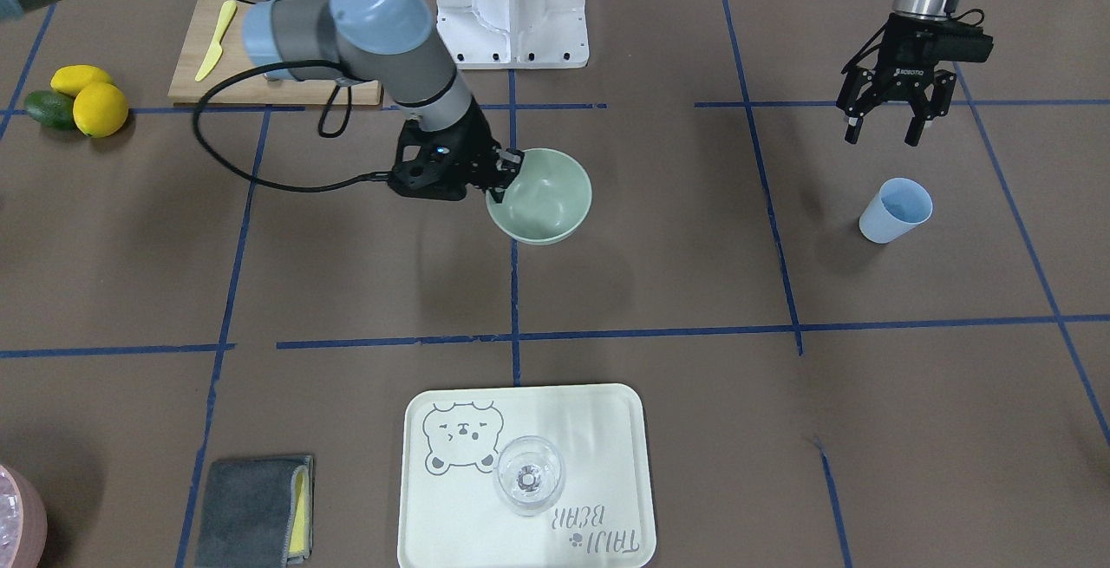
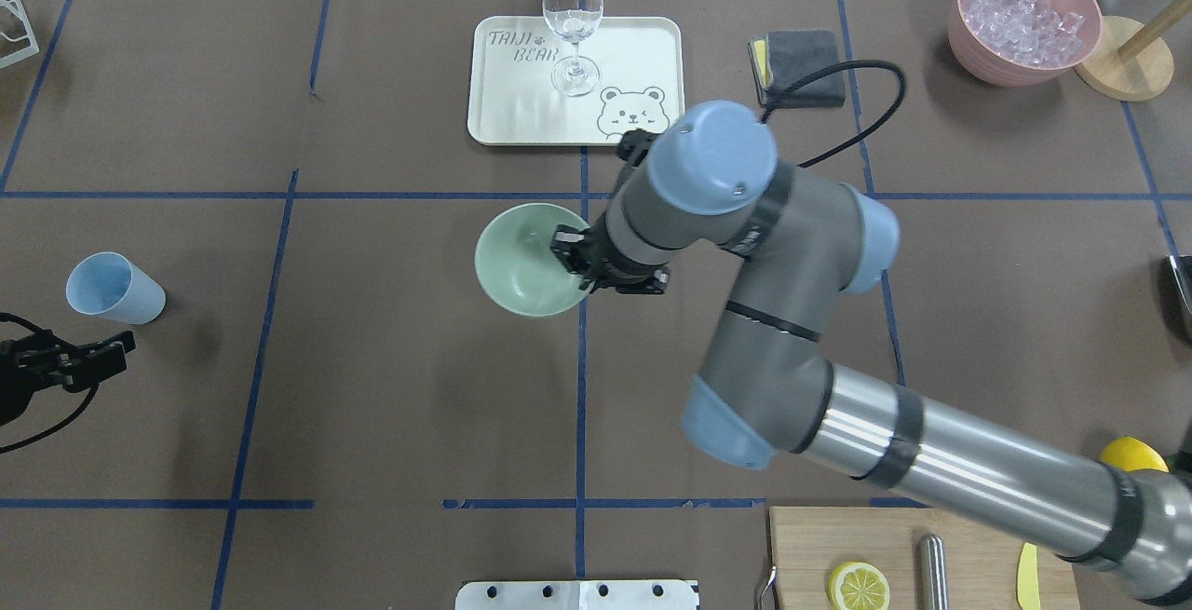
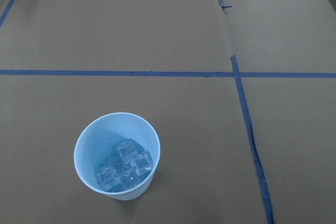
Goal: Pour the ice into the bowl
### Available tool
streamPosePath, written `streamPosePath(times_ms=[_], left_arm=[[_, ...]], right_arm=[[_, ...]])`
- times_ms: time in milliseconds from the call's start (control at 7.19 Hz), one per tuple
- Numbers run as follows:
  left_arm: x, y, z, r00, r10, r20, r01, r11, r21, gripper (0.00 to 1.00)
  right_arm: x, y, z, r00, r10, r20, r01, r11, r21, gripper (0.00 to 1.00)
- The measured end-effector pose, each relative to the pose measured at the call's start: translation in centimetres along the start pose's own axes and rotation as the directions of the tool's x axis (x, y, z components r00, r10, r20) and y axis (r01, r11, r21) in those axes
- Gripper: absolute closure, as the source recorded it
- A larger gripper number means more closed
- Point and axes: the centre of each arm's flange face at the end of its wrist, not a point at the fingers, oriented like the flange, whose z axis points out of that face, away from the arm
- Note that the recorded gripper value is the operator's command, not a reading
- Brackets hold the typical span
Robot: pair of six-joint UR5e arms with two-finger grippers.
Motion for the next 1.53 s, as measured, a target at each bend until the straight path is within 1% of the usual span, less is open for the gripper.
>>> streamPosePath(times_ms=[278, 417, 556, 695, 834, 1112, 1529], left_arm=[[-1.6, 0.9, 0.8, 1.000, 0.004, 0.000, -0.004, 0.999, 0.037, 0.02], [-2.2, 1.2, 1.2, 1.000, 0.008, 0.003, -0.008, 0.998, 0.056, 0.02], [-2.5, 1.4, 1.4, 1.000, 0.011, 0.009, -0.012, 0.997, 0.077, 0.02], [-2.6, 1.6, 2.0, 1.000, 0.014, 0.016, -0.015, 0.995, 0.100, 0.02], [-2.6, 1.8, 3.0, 1.000, 0.016, 0.026, -0.019, 0.992, 0.122, 0.02], [-2.8, 2.5, 5.1, 0.998, 0.024, 0.057, -0.034, 0.984, 0.174, 0.02], [-2.2, 3.0, 5.8, 0.996, 0.034, 0.081, -0.055, 0.960, 0.273, 0.02]], right_arm=[[-8.9, 1.8, 4.6, 0.999, 0.028, -0.045, -0.026, 0.999, 0.043, 1.00], [-10.7, 2.5, 6.3, 0.997, 0.029, -0.069, -0.024, 0.998, 0.064, 1.00], [-11.3, 3.5, 7.6, 0.996, 0.023, -0.085, -0.016, 0.997, 0.075, 1.00], [-11.5, 4.4, 8.3, 0.995, 0.016, -0.093, -0.009, 0.997, 0.075, 0.83], [-11.5, 5.0, 8.7, 0.995, 0.012, -0.097, -0.005, 0.997, 0.073, 0.01], [-11.9, 5.4, 8.6, 0.996, 0.009, -0.091, -0.003, 0.997, 0.073, 0.00], [-13.6, 5.4, 6.7, 0.998, 0.011, -0.057, -0.007, 0.997, 0.075, 0.00]])
